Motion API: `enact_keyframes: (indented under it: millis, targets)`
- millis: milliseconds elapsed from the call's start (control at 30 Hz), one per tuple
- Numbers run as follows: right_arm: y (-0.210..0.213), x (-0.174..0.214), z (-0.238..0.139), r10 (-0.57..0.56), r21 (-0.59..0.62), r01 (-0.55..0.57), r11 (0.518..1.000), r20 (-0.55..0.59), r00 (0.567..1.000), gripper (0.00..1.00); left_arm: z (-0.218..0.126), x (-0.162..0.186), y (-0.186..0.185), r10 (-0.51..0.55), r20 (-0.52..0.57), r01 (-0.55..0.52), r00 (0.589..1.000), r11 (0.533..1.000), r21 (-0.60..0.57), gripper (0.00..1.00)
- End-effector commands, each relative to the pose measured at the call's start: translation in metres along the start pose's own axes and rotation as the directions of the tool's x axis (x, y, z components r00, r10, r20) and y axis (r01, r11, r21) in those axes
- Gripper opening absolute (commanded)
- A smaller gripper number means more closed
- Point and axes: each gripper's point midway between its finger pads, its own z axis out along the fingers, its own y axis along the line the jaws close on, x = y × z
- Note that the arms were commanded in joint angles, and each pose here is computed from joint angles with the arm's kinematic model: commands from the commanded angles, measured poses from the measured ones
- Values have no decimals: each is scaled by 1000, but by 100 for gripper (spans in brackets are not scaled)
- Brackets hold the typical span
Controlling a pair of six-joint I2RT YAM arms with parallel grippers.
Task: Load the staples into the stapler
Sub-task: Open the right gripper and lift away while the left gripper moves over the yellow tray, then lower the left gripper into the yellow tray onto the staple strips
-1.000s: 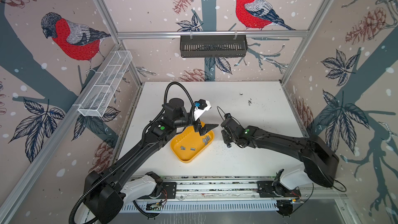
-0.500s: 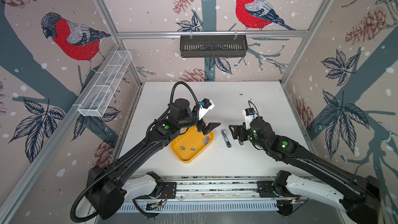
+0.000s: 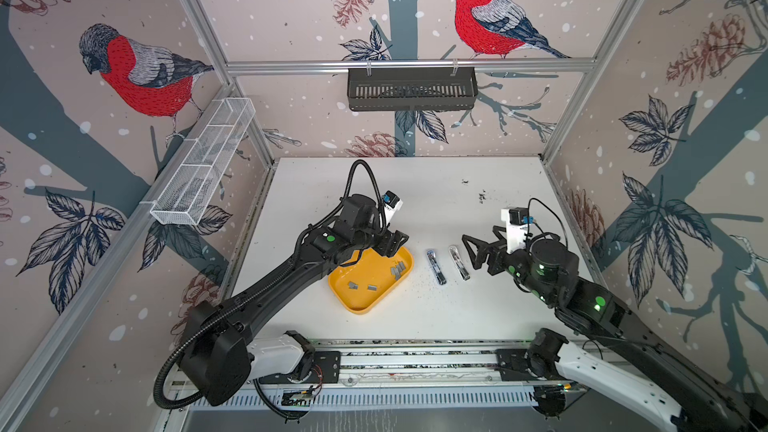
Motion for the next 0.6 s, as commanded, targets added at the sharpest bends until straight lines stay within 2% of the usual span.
enact_keyframes:
  millis: [0, 33, 67, 233, 300, 567]
  targets:
    - [-10, 2, -5, -8, 44, 8, 999, 0, 1000, 100, 9, 23, 14, -109, -109, 105, 988, 994, -39, 67]
    - [-8, 4, -7, -13, 27, 14, 1000, -7, 1000, 100, 16, 35, 17, -125, -156, 119, 980, 992, -48, 66]
    - [-7, 4, -9, -13, 17, 13, 1000, -9, 1000, 100, 18, 29, 17, -127, -163, 121, 978, 991, -48, 64]
    - [-16, 9, -21, -21, 55, 23, 998, -43, 999, 100, 53, 62, 22, -189, -367, 183, 911, 982, -52, 61]
    - [-16, 5, -25, -15, 54, 16, 998, -24, 1000, 100, 64, 68, 27, -217, -391, 204, 894, 976, -75, 61]
    - [-19, 10, -22, -16, 63, 18, 998, -26, 1000, 100, 87, 77, 51, -292, -383, 230, 876, 952, -200, 59]
